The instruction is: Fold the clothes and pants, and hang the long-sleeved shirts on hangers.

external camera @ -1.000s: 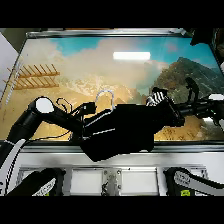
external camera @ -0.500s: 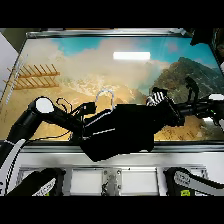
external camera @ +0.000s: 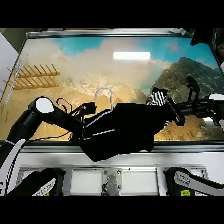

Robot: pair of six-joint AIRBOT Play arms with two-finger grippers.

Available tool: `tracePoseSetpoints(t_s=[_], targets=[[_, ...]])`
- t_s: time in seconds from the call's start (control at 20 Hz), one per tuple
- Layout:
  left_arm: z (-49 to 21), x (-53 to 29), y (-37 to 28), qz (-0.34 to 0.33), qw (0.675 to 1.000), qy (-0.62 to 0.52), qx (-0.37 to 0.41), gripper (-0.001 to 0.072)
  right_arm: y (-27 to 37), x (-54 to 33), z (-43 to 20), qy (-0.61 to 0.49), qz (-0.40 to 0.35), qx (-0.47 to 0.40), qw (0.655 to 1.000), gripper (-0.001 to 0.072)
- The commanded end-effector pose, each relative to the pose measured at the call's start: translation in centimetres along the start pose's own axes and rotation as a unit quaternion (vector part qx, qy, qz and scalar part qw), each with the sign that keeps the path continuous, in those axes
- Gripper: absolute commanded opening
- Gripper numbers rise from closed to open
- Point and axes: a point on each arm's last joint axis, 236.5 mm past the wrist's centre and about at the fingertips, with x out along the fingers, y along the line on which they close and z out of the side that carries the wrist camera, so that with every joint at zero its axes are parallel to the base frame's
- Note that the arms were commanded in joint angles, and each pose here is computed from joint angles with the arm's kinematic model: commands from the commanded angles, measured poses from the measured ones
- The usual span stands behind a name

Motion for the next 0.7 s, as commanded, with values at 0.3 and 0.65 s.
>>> tracePoseSetpoints(t_s=[0.3, 0.65], targets=[[0.00, -0.02, 0.26, 0.005, 1.000, 0.000, 0.003, 0.0015, -0.05, 0.02, -0.01, 0.000, -0.001, 0.008, 1.000, 0.0032], [-0.05, -0.02, 0.24, 0.005, 1.000, 0.001, 0.001, 0.0262, -0.13, 0.00, 0.25, -0.006, -0.002, 0.006, 1.000, 0.0028]])
